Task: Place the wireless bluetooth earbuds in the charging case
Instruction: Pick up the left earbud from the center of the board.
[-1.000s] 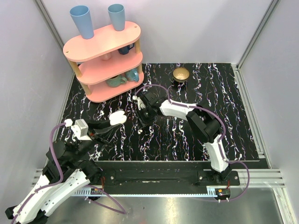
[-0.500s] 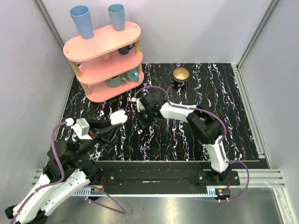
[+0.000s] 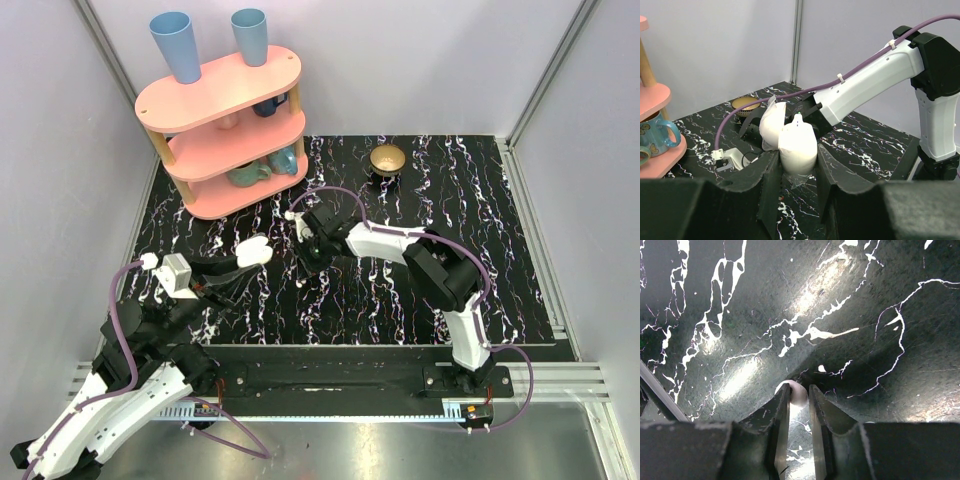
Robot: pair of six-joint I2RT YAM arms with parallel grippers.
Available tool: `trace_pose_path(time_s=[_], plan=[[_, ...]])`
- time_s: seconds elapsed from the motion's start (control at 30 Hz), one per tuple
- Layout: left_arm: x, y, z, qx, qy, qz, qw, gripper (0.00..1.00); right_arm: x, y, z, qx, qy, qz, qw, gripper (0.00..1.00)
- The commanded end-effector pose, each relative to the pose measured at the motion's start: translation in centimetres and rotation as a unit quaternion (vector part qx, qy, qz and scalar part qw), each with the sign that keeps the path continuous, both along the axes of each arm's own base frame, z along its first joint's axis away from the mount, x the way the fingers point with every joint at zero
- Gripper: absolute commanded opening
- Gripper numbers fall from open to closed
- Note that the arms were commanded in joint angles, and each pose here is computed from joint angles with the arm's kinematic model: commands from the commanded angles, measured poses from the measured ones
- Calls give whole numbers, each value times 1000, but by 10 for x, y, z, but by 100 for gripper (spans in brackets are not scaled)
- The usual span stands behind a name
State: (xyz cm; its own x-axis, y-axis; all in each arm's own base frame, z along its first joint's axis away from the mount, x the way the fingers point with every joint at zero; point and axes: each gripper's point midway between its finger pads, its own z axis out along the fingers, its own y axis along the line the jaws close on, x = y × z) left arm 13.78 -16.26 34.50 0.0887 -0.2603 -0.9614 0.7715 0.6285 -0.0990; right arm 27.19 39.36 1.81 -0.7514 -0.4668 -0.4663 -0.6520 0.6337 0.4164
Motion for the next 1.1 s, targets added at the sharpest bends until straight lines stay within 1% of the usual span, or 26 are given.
trace_pose_path(time_s=[0.0,0.17,0.3,0.4,0.53,0.6,0.63,0.67,0.73,0.77,0.83,0.9,0.93,0.97,1.03,1.07], plan=[[0,3,18,-26,-18,5,999,0,-18,-30,-30,-68,17,-1,998,27],[1,2,16,-26,-17,5,999,0,-19,-31,-28,-61,11,0,998,28],[1,0,16,-25,-15,2,1000,0,-19,-30,-26,-54,8,-3,998,22],[1,0,15,-24,-13,2,1000,0,-20,-26,-20,-39,6,-8,999,13],[1,0,13,-25,-10,2,1000,0,-21,-24,-15,-20,10,-27,999,12],[1,0,13,-26,-10,3,1000,0,-17,-17,-1,6,-6,-35,999,11],[1,1,14,-26,-11,3,1000,0,-19,-20,-2,9,0,-48,999,11],[2,1,13,-26,-10,6,1000,0,-14,-15,12,33,-15,-55,998,11],[2,2,14,-27,-11,6,1000,0,-16,-16,18,50,-14,-75,996,10],[3,1,13,-26,-10,7,1000,0,-11,-11,38,79,-33,-83,993,10],[3,0,13,-26,-10,6,1000,0,-11,-14,48,102,-41,-106,988,10],[4,0,12,-24,-8,8,1000,0,-6,-11,86,154,-75,-120,978,9],[5,0,12,-25,-6,9,1000,0,-8,-17,89,159,-78,-135,975,9],[5,0,11,-24,-6,10,1000,0,-5,-18,118,191,-103,-140,966,9],[7,1,11,-26,-5,13,1000,0,-5,-27,136,207,-124,-162,957,9],[8,1,11,-27,-4,15,1000,0,-7,-32,164,235,-146,-168,946,9]])
